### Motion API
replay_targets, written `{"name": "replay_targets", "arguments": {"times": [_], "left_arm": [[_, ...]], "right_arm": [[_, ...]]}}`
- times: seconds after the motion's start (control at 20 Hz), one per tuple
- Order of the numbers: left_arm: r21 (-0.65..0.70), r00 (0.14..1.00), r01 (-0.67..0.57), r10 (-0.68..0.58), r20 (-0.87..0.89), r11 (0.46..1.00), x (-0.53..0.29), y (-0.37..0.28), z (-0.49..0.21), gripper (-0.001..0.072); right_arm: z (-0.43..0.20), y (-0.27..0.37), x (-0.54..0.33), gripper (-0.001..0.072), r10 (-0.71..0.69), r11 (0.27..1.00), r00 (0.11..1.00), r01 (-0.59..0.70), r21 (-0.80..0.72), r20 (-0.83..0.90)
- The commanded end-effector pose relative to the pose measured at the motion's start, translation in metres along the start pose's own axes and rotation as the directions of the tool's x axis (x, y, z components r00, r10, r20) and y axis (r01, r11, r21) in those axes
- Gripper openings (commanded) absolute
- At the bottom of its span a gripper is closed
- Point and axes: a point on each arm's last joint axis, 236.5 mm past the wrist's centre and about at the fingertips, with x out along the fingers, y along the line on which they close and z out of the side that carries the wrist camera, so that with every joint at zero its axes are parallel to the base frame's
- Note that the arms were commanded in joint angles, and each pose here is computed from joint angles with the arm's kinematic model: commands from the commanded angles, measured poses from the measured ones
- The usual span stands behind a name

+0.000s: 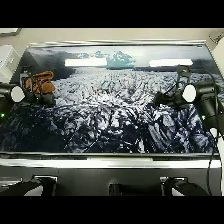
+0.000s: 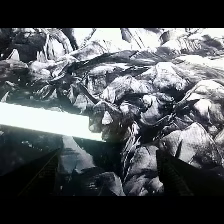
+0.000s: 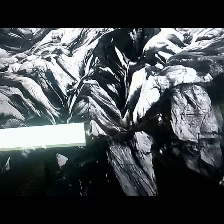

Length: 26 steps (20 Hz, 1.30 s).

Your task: Fold the clothes and pants, and hang the long-sleeved shirts on hangers.

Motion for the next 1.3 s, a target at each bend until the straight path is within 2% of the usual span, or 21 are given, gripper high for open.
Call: {"name": "replay_targets", "arguments": {"times": [0.0, 0.85, 1.0, 1.15, 1.25], "left_arm": [[-0.001, 1.0, 0.0, 0.0, 0.0, 1.0, 0.0, 0.0, 0.0, 0.0718], [-0.003, 1.0, 0.0, 0.0, 0.0, 1.0, 0.0, 0.0, 0.0, 0.0717], [-0.004, 1.0, 0.004, -0.004, 0.0, 1.0, 0.0, -0.001, 0.0, 0.0717], [-0.015, 0.999, 0.03, -0.029, 0.033, 0.999, 0.0, -0.007, 0.008, 0.0717], [-0.016, 0.98, 0.069, -0.065, 0.191, 0.997, -0.002, -0.015, 0.046, 0.0718]], "right_arm": [[0.0, 0.0, 0.0, 0.0682, 0.0, 1.0, 1.0, 0.0, 0.001, -0.001], [0.0, 0.001, 0.0, 0.0681, 0.001, 1.0, 1.0, -0.001, 0.001, 0.001], [0.018, 0.007, 0.0, 0.0682, 0.027, 1.0, 0.997, -0.027, -0.001, 0.078], [0.026, 0.009, -0.001, 0.0682, 0.038, 0.999, 0.993, -0.038, -0.002, 0.111], [0.033, 0.012, -0.002, 0.0682, 0.048, 0.999, 0.989, -0.048, -0.003, 0.139]]}}
